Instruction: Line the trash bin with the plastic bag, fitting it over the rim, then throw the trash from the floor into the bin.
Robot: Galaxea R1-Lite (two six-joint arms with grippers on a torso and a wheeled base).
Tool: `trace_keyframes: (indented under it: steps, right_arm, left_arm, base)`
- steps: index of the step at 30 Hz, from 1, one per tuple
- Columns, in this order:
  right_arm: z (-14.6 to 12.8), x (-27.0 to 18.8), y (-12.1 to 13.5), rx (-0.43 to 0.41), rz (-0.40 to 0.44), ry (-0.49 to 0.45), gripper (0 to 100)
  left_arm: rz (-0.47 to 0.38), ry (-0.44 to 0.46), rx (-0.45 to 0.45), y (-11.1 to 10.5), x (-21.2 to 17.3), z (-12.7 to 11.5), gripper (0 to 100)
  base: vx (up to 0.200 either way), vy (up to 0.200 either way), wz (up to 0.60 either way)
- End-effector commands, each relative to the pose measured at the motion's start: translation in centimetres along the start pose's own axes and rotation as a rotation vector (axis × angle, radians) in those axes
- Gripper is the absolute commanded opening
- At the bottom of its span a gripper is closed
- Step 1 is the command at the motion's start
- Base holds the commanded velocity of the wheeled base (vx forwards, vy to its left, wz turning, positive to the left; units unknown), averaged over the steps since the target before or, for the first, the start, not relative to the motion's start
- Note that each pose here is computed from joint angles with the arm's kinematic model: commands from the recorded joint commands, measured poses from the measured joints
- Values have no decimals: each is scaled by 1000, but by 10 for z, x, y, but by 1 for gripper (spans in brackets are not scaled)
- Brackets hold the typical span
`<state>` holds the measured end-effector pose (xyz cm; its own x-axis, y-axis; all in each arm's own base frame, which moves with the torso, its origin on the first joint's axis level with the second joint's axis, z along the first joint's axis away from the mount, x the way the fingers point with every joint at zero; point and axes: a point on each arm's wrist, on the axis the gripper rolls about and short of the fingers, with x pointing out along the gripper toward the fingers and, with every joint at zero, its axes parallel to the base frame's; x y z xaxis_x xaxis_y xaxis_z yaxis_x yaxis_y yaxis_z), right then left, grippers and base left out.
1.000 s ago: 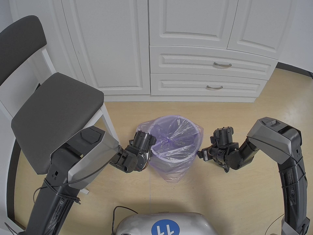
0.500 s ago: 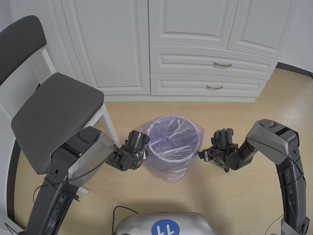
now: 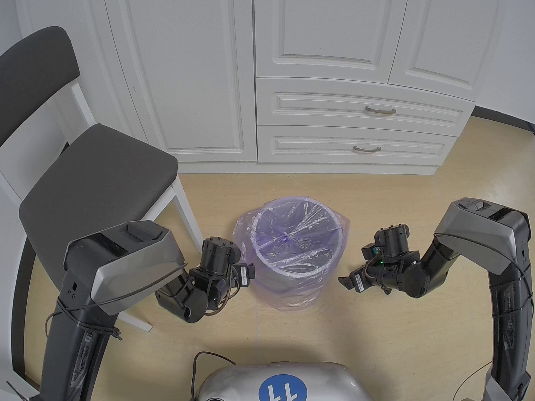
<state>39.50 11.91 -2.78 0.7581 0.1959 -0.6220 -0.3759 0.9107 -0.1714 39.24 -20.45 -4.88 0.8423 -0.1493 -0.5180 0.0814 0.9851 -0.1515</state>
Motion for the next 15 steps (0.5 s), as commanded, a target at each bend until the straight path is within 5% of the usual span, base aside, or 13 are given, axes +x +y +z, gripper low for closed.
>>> trace_keyframes:
  steps: [1, 15]
  right_arm:
    - [1, -32, 25, -111, 112, -58, 100]
    - [-17, 13, 83, 6, 177, -63, 100]
  left_arm:
    - [-97, -29, 82, 4, -37, -3, 100]
    - [-146, -99, 76, -7, -47, -11, 100]
  base:
    - [0, 0, 0]
    - [0, 0, 0]
